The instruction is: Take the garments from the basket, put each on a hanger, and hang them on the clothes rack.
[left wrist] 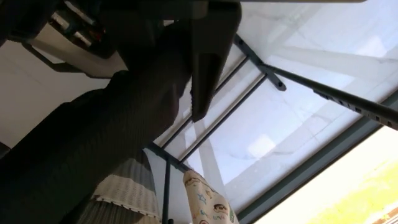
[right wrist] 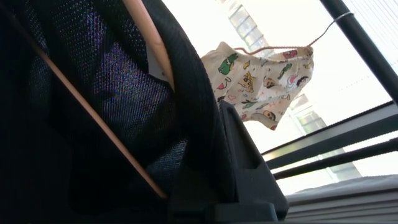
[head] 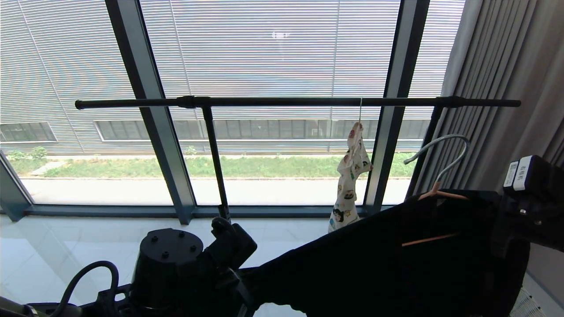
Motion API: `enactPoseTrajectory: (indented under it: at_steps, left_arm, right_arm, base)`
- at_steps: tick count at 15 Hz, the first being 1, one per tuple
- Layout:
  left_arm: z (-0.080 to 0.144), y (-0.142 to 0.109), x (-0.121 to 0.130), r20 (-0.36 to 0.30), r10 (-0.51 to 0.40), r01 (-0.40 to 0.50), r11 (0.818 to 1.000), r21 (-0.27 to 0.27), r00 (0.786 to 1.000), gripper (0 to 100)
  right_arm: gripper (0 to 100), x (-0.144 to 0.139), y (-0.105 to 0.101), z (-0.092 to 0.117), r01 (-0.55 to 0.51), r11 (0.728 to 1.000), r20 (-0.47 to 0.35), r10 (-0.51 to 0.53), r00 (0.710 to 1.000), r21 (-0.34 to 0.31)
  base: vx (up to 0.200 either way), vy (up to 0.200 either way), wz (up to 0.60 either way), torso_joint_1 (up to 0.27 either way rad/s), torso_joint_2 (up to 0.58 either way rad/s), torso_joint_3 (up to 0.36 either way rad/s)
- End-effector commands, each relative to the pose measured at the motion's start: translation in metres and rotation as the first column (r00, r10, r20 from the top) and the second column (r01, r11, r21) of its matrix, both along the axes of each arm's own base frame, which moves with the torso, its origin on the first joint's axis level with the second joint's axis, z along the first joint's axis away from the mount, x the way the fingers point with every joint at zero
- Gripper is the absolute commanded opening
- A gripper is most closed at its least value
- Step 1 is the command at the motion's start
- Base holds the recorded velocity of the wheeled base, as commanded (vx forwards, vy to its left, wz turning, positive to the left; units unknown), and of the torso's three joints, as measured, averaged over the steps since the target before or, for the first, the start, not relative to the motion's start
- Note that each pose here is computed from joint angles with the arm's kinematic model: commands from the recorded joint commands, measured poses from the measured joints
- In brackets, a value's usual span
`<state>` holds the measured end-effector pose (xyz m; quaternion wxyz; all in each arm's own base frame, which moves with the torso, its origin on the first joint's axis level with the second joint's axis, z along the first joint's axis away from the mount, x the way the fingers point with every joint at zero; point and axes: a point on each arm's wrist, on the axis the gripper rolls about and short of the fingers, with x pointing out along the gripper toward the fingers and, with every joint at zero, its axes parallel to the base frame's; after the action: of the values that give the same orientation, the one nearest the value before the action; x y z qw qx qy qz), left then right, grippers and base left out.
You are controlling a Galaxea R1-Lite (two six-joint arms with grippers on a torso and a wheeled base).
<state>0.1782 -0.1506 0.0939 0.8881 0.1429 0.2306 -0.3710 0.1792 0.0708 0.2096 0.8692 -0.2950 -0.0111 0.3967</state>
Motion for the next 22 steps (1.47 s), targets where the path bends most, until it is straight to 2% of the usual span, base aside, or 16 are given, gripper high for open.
enactPoseTrajectory:
  at_steps: [1,3,4,5,6,7,11,12,16,18,21,22]
  left_arm:
    - [-0.002,0.011,0.008,-0.004,0.06,-0.059,0.998,0.008,0.998,0]
    - [0.0,0.037,0.023,0.006,0.186,-0.186,0.983,0.0,0.983,0]
    - [0.0,0.041,0.025,0.011,0.207,-0.207,0.978,-0.002,0.978,0]
    - [0.001,0.057,0.032,0.019,0.278,-0.278,0.961,-0.004,0.96,0]
    - [0.001,0.062,0.034,0.024,0.298,-0.298,0.955,-0.001,0.954,0]
    - [0.001,0.062,0.033,0.024,0.303,-0.303,0.953,0.002,0.953,0]
    - [0.004,0.045,0.022,0.041,0.226,-0.226,0.974,-0.005,0.973,0]
    - [0.004,0.044,0.022,0.041,0.22,-0.22,0.976,-0.005,0.975,100]
    - [0.005,0.043,0.021,0.043,0.218,-0.218,0.976,-0.005,0.975,100]
    - [0.005,0.044,0.021,0.051,0.246,-0.247,0.969,0.005,0.968,100]
    - [-0.001,0.05,0.017,0.068,0.34,-0.345,0.936,0.065,0.938,100]
    - [-0.004,0.058,0.014,0.076,0.393,-0.399,0.913,0.09,0.916,100]
  right_arm:
    - [0,0.0,-0.001,-0.001,0.015,1.0,-0.016,-0.015,1.0,0.01]
    - [0,0.0,-0.004,-0.003,0.058,0.998,-0.046,-0.056,0.997,0.03]
    - [0,0.001,-0.004,-0.003,0.063,0.998,-0.047,-0.061,0.997,0.031]
    - [0,0.002,-0.007,-0.002,0.08,0.996,-0.045,-0.078,0.996,0.033]
    - [0,0.002,-0.008,-0.002,0.083,0.996,-0.045,-0.082,0.996,0.033]
    - [0,0.002,-0.008,-0.002,0.084,0.996,-0.044,-0.083,0.996,0.033]
    - [0,0.002,-0.008,-0.001,0.085,0.996,-0.043,-0.083,0.996,0.035]
    - [0,0.002,-0.008,-0.001,0.084,0.996,-0.042,-0.083,0.996,0.034]
    - [0,0.002,-0.008,-0.002,0.091,0.995,-0.046,-0.089,0.995,0.032]
    - [0,0.002,-0.012,-0.005,0.142,0.989,-0.058,-0.14,0.988,0.03]
    - [0,-0.005,-0.032,-0.019,0.335,0.942,-0.111,-0.332,0.937,0.015]
    - [0,-0.012,-0.047,-0.028,0.458,0.889,-0.137,-0.454,0.88,-0.001]
  base:
    - [0.0,0.0,0.0,0.0,0.0,0.0]
    - [0.0,0.0,0.0,0.0,0.0,0.0]
    - [0.0,0.0,0.0,0.0,0.0,0.0]
    - [0.0,0.0,0.0,0.0,0.0,0.0]
    - [0.0,0.0,0.0,0.0,0.0,0.0]
    - [0.0,0.0,0.0,0.0,0.0,0.0]
    - [0.0,0.0,0.0,0.0,0.0,0.0]
    - [0.0,0.0,0.0,0.0,0.0,0.0]
    - [0.0,0.0,0.0,0.0,0.0,0.0]
    - [0.0,0.0,0.0,0.0,0.0,0.0]
    - [0.0,0.0,0.0,0.0,0.0,0.0]
    - [0.0,0.0,0.0,0.0,0.0,0.0]
